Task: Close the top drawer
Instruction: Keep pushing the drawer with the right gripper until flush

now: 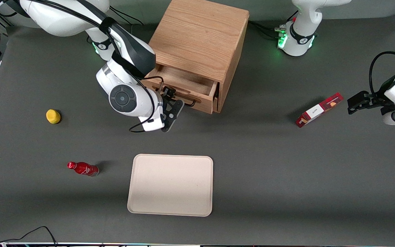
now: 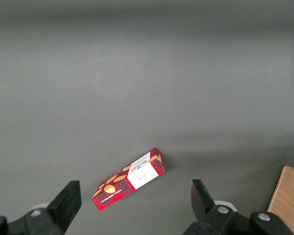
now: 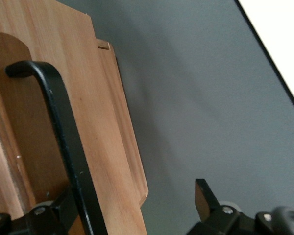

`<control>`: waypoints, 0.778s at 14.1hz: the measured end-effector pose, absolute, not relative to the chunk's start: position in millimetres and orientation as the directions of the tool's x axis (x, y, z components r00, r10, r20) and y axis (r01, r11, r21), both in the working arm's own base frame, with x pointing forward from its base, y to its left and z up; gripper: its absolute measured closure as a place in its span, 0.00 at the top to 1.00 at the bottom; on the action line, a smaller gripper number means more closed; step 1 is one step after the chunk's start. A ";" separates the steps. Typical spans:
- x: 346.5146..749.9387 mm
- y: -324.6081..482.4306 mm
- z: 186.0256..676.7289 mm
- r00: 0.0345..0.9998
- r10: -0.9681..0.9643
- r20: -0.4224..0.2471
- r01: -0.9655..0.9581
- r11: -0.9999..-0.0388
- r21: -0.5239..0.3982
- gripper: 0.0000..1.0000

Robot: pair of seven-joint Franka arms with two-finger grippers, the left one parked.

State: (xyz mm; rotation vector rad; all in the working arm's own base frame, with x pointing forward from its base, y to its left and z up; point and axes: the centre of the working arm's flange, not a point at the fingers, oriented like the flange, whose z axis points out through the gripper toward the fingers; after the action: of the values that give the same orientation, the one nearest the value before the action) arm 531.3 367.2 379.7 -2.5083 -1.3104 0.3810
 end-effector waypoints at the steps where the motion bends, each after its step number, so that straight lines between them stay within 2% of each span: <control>1: 526.5 370.4 379.9 0.552 0.827 -0.105 0.750 -0.548 -0.370 1.00; 5: 502.3 388.6 382.9 0.560 0.818 -0.130 0.737 -0.564 -0.372 1.00; 11: 474.5 407.0 386.1 0.572 0.810 -0.129 0.739 -0.577 -0.347 1.00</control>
State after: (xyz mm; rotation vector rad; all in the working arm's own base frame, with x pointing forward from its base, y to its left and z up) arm 474.5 407.0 386.1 -2.5517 -1.2840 0.4007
